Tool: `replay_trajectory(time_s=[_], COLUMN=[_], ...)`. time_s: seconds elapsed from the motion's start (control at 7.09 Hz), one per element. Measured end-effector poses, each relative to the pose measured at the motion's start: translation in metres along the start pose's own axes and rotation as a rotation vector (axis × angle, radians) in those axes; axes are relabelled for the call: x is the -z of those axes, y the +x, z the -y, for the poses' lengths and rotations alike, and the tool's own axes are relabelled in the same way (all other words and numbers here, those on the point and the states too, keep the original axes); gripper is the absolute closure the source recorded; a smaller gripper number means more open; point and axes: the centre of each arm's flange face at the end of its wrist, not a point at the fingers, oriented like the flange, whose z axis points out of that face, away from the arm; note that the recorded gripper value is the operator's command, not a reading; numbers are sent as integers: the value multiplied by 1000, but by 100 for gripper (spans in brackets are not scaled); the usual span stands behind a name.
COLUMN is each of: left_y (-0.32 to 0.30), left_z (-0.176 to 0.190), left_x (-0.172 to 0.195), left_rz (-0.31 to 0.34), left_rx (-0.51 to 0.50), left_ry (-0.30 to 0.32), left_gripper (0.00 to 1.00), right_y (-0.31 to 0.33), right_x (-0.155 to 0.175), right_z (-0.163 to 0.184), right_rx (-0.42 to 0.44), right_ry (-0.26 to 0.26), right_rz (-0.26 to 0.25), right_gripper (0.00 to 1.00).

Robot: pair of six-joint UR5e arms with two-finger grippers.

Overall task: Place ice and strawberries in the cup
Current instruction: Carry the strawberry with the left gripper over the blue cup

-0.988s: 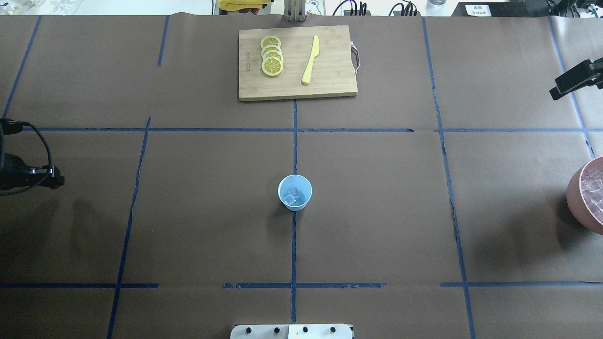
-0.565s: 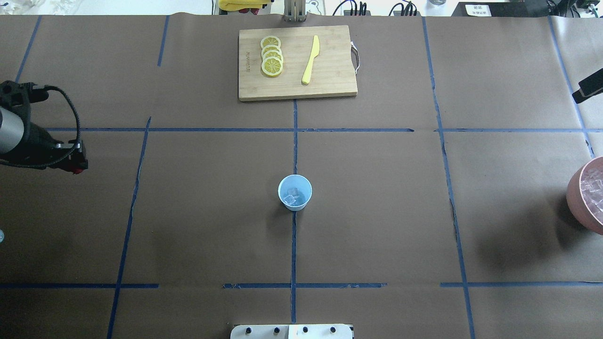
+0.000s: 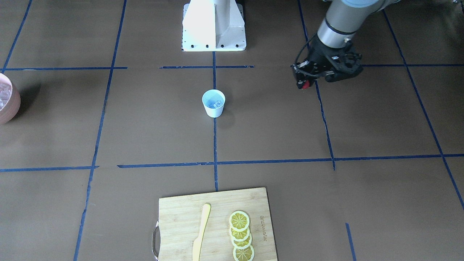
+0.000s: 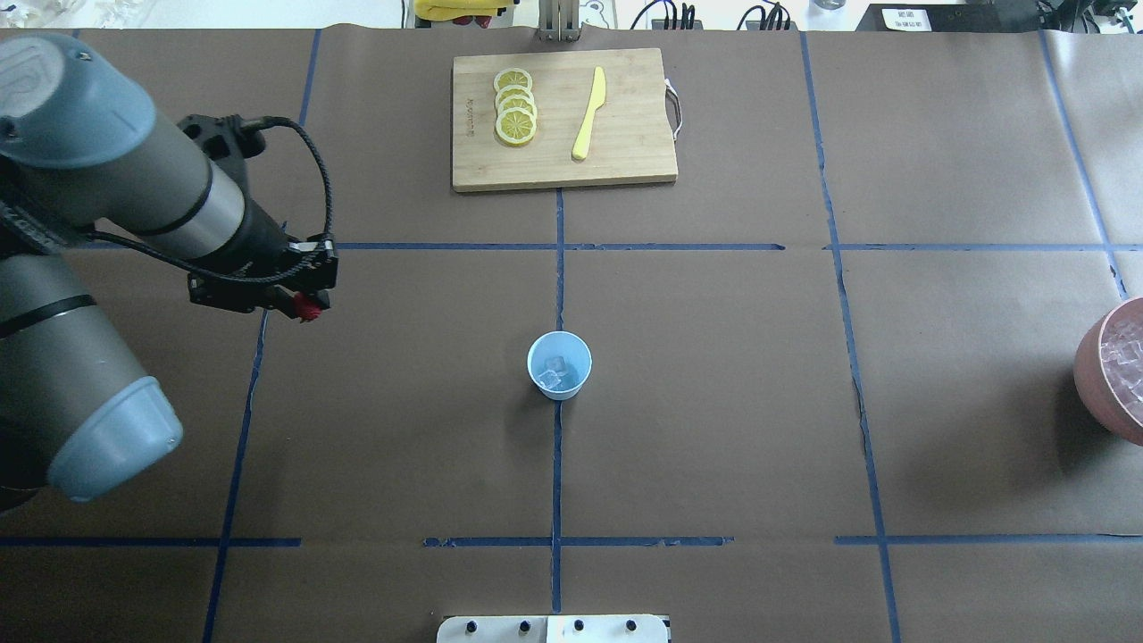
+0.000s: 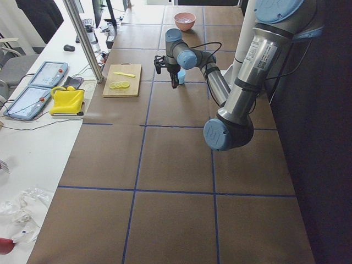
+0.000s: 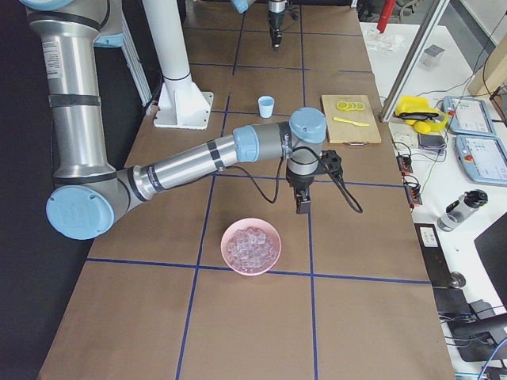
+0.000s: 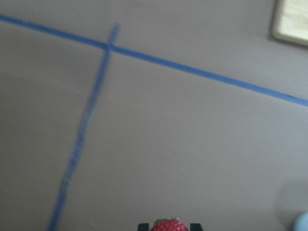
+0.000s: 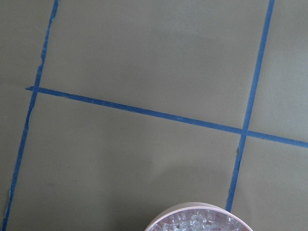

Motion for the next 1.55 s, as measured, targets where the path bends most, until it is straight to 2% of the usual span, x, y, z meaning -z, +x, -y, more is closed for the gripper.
replay_trajectory(time_s=[0.14, 0.56, 0.99, 1.27, 1.41, 1.55], left_y=[42, 136, 166, 189, 197, 199], left_z=[-17, -44, -78, -84, -86, -88], left_x=[-11, -51, -97, -104, -106, -108], left_rz=[-11, 15, 28, 20, 22, 22], left_rx=[23, 12, -45, -56, -58, -62], left_ry=[-23, -27, -25, -27, -29, -31], left_gripper=[96, 96, 95, 92, 70, 1], right_y=[30, 88, 87, 87, 89, 90], right_x=[-12, -54, -51, -51, -52, -54], right_z=[-15, -35, -30, -30, -31, -32], right_rx=[-7, 4, 20, 19, 16, 14], right_ry=[16, 57, 76, 77, 75, 72], right_rz=[9, 12, 8, 8, 7, 6], right_gripper=[0, 0, 0, 0, 0, 0])
